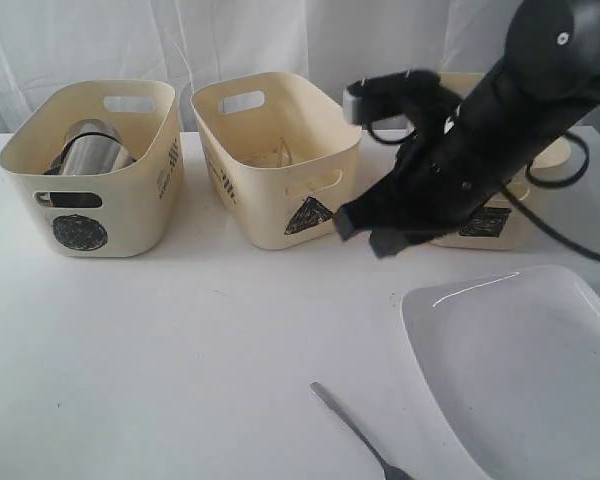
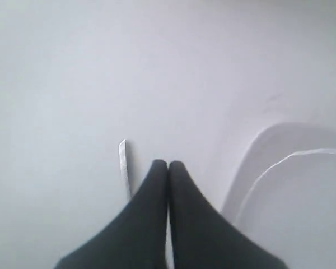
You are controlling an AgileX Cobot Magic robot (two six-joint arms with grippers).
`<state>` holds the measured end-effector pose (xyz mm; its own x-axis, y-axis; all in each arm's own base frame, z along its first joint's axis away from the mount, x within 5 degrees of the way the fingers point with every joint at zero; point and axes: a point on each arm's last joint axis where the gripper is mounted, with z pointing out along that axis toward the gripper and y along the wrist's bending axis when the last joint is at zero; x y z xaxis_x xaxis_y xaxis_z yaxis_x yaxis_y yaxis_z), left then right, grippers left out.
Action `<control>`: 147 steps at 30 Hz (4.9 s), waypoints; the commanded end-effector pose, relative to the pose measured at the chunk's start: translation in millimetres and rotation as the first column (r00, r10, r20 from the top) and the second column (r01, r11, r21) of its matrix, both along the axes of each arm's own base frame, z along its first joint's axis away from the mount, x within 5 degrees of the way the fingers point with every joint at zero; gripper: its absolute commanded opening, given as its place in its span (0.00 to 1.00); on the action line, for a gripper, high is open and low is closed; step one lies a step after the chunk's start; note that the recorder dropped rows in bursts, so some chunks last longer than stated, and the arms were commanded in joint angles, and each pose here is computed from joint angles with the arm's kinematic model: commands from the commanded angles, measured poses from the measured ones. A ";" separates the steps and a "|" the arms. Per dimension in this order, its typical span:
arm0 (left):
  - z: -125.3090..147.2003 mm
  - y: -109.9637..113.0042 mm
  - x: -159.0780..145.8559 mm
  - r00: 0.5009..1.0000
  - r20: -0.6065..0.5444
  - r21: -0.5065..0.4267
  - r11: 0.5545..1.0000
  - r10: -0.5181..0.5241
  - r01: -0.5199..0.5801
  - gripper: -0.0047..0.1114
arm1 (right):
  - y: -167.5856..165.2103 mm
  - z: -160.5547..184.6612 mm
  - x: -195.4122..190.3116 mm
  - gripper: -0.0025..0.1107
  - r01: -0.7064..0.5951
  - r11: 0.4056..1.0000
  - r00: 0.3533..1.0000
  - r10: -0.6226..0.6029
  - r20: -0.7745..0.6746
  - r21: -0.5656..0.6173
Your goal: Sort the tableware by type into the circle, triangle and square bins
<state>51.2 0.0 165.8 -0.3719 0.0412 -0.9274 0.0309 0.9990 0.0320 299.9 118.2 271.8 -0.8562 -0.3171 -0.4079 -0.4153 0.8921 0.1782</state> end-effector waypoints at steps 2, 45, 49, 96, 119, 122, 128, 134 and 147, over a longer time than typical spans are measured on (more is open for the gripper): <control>-1.1 0.2 -0.2 1.000 0.000 0.000 1.000 0.003 -0.003 0.04 | 33.9 -36.8 -16.7 0.02 -0.128 0.986 0.964 0.098 -0.248 -0.105; -1.1 0.2 -0.2 1.000 0.000 0.000 1.000 0.003 -0.003 0.04 | 66.2 -123.2 -22.2 0.36 -0.101 0.968 0.915 -0.001 -0.402 -0.230; -1.1 0.2 -0.2 1.000 0.000 0.000 1.000 0.003 -0.003 0.04 | 62.2 -141.3 -37.9 0.36 -0.107 0.965 0.911 -0.002 -0.413 -0.241; -1.1 0.2 -0.2 1.000 0.000 0.000 1.000 0.003 -0.003 0.04 | 57.2 16.9 9.6 0.02 0.013 0.981 0.886 -0.100 0.452 0.191; -1.1 0.2 -0.2 1.000 0.000 0.000 1.000 0.003 -0.003 0.04 | 12.6 20.0 99.1 0.02 0.141 0.867 0.507 -0.479 0.717 0.479; -1.1 0.2 -0.2 1.000 0.000 0.000 1.000 0.003 -0.003 0.04 | 14.5 13.5 110.7 0.02 0.115 0.853 0.430 -0.504 0.749 0.508; -1.1 0.2 -0.2 1.000 0.000 0.000 1.000 0.003 -0.003 0.04 | 20.9 -13.1 132.2 0.04 0.120 0.854 0.418 -0.506 0.754 0.506; -1.1 0.2 -0.2 1.000 0.000 0.000 1.000 0.003 -0.003 0.04 | 25.1 -31.8 145.3 0.26 0.127 0.856 0.423 -0.503 0.753 0.501; -1.1 0.2 -0.2 1.000 0.000 0.000 1.000 0.003 -0.003 0.04 | 23.1 0.6 129.8 0.34 0.147 0.870 0.515 -0.474 0.714 0.472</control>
